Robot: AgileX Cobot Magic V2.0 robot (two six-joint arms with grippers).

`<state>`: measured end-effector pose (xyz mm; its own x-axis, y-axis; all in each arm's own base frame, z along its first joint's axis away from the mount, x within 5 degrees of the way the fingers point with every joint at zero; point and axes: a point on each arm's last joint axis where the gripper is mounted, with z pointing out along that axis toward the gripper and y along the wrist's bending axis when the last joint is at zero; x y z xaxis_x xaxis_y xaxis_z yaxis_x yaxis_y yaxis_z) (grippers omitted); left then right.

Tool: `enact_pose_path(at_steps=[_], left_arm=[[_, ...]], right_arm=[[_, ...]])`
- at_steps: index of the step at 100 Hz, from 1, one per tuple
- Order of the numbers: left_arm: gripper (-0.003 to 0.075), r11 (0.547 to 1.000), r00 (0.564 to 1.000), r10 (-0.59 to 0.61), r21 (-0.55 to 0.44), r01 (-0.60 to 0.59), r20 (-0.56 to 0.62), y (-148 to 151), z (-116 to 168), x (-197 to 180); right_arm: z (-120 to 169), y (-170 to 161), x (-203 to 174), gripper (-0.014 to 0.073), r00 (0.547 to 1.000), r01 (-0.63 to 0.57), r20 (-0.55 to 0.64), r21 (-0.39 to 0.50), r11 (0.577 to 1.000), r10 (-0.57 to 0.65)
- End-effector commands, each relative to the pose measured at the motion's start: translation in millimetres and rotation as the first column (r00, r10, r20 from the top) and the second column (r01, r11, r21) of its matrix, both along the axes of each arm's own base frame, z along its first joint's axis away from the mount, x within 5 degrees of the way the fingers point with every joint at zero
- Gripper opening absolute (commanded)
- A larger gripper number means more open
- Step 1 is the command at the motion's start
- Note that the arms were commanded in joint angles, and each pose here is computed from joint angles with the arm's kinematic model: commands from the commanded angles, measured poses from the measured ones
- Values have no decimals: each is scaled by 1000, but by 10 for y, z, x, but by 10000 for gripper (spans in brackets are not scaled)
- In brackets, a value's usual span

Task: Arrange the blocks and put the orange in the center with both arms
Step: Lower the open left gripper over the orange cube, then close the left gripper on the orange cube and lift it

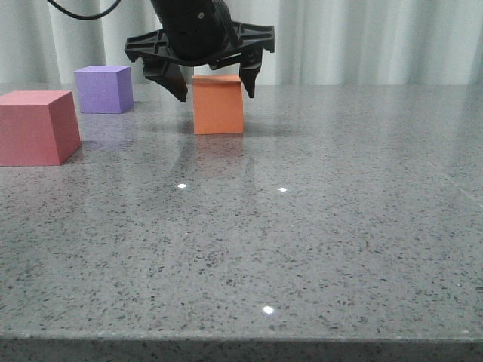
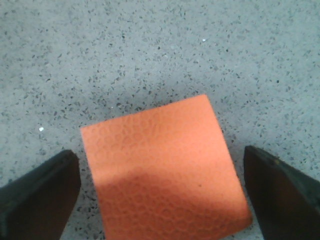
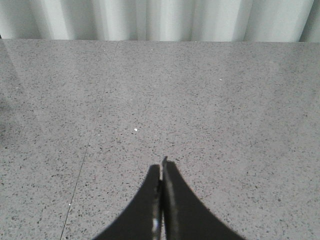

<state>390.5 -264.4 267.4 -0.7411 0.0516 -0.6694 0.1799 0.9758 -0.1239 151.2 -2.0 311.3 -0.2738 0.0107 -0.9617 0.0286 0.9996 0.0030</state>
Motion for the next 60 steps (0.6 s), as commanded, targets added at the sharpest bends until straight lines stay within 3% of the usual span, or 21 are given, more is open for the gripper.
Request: enact_pose_path(at_steps=[1, 12, 39, 60], left_arm=[[615, 997, 994, -16, -73, 24, 112, -18, 372, -39], [564, 997, 994, -16, -72, 24, 110, -21, 360, -35], [251, 998, 994, -13, -67, 20, 104, -10, 371, -45], [227, 997, 992, 0, -77, 10, 124, 93, 647, -165]], right_arm=[[140, 2, 12, -68, 996, -9, 92, -18, 1000, 11], [140, 2, 12, -68, 996, -9, 92, -18, 1000, 11], [140, 2, 12, -68, 996, -9, 92, -18, 1000, 11], [140, 2, 12, -68, 996, -9, 92, -18, 1000, 11]])
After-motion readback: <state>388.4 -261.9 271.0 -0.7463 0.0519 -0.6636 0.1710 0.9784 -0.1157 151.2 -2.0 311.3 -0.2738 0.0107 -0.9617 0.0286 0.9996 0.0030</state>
